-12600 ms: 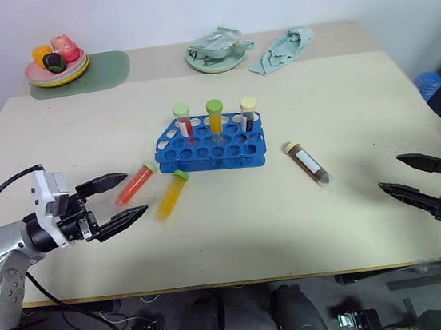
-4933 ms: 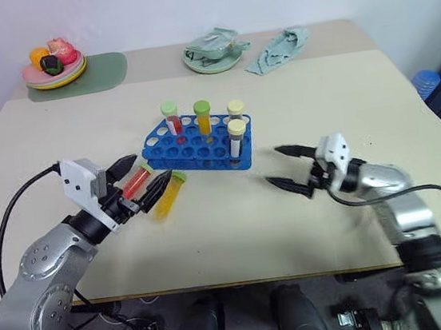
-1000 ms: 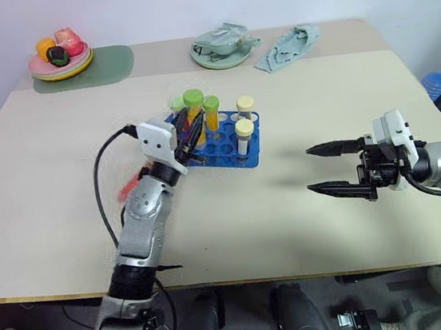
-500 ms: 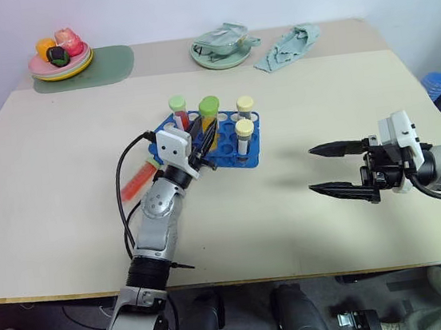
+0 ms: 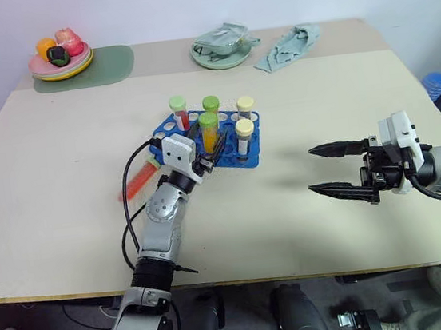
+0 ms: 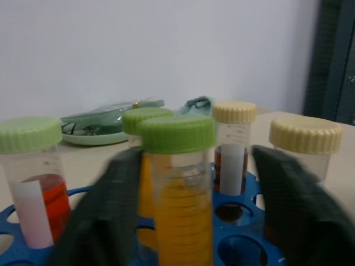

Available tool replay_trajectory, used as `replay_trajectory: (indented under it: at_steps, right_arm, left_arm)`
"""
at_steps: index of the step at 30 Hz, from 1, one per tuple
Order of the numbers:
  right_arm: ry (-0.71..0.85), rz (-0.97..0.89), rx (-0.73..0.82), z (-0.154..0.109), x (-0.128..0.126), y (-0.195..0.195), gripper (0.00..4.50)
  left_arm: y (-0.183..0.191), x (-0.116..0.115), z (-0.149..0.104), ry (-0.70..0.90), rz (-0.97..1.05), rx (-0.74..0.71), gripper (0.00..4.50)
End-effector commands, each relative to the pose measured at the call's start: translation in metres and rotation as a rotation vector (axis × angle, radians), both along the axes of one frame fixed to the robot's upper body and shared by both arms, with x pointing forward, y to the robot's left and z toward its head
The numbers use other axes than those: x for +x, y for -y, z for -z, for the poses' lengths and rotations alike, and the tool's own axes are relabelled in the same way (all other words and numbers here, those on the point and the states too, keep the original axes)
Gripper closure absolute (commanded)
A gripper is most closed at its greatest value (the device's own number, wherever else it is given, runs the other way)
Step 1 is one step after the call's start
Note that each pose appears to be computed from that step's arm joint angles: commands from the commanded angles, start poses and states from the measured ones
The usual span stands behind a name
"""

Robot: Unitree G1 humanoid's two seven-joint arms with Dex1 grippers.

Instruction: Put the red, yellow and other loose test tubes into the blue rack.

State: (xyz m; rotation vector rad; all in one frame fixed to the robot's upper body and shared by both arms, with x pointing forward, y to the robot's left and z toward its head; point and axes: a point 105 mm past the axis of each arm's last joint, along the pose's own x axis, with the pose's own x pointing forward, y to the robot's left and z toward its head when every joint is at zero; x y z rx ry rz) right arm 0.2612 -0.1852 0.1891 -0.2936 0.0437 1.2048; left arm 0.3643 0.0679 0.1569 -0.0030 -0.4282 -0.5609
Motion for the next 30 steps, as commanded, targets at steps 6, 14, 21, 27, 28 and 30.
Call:
replay_trajectory:
  at_steps: [6,14,21,27,28,30]
  right_arm:
    - [0.065,-0.013,0.007,-0.013,-0.001,-0.003,0.78]
    - [0.060,-0.026,0.026,-0.008,0.003,-0.007,0.78]
    - [0.064,-0.055,0.042,-0.005,0.009,-0.016,0.78]
    - [0.070,-0.064,0.048,-0.005,0.011,-0.020,0.78]
    - [0.071,-0.064,0.049,-0.005,0.011,-0.020,0.78]
    - [0.072,-0.062,0.050,-0.005,0.010,-0.021,0.78]
  left_arm:
    - [-0.039,-0.007,-0.061,0.105,-0.096,-0.167,0.78]
    - [-0.103,-0.027,-0.082,-0.083,-0.126,-0.130,0.78]
    - [-0.135,-0.027,-0.033,-0.659,-0.085,0.305,0.78]
    - [-0.144,-0.020,-0.022,-0.835,-0.100,0.577,0.78]
    - [-0.143,-0.018,-0.021,-0.864,-0.096,0.584,0.78]
    - [-0.142,-0.013,-0.018,-0.903,-0.094,0.621,0.78]
